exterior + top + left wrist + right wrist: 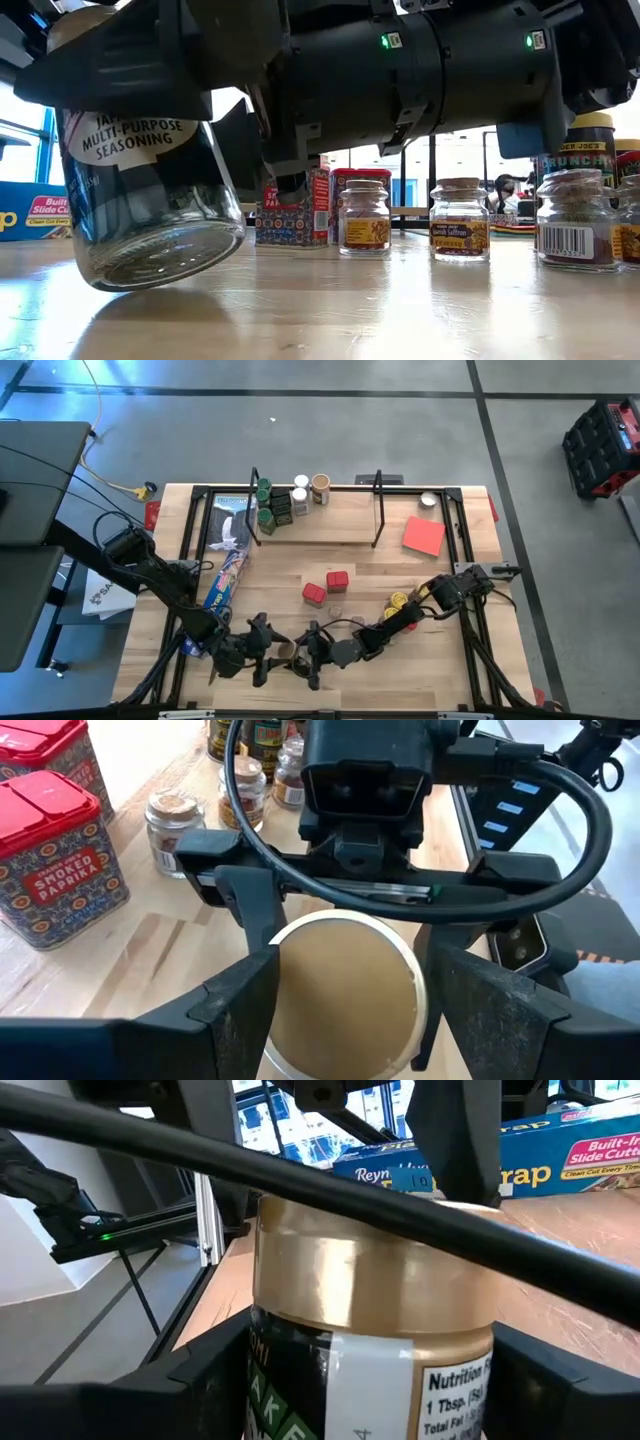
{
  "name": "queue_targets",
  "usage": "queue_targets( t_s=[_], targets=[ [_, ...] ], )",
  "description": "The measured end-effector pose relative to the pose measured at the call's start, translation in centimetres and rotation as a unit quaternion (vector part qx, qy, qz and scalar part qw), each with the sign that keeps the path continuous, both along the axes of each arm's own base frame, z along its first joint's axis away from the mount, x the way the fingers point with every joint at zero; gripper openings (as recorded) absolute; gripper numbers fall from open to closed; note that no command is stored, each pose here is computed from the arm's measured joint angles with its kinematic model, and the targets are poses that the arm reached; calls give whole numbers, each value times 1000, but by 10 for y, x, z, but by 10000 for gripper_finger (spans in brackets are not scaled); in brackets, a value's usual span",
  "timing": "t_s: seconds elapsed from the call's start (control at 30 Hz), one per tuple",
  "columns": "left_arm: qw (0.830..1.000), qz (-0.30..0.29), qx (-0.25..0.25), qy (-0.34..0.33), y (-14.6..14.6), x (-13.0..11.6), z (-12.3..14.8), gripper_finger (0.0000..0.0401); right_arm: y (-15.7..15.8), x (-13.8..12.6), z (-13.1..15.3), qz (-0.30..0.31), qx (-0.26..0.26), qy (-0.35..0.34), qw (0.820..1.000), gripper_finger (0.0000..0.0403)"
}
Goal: Shelf spices
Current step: Put the gold seasoning bottle on the shelf and align it with the other gold seasoning bottle
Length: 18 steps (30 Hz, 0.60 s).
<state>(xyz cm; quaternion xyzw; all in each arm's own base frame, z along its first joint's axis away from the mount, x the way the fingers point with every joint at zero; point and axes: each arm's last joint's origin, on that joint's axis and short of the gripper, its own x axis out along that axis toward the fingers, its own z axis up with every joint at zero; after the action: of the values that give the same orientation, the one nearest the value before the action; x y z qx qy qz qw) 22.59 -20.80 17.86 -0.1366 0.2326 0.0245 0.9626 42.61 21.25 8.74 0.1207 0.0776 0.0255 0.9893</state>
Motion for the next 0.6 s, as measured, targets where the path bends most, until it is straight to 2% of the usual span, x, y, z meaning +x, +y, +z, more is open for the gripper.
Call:
queue_targets(
  t_s=[0.4,0.6],
  targets=[
    [999,-17,-16,-26,-3,5,7,255,2,-1,2,6,-27,-4,1000,299],
    [999,-21,-18,-37,-4,6,11,255,9,-5,16,23,-90,-20,996,300]
  ],
)
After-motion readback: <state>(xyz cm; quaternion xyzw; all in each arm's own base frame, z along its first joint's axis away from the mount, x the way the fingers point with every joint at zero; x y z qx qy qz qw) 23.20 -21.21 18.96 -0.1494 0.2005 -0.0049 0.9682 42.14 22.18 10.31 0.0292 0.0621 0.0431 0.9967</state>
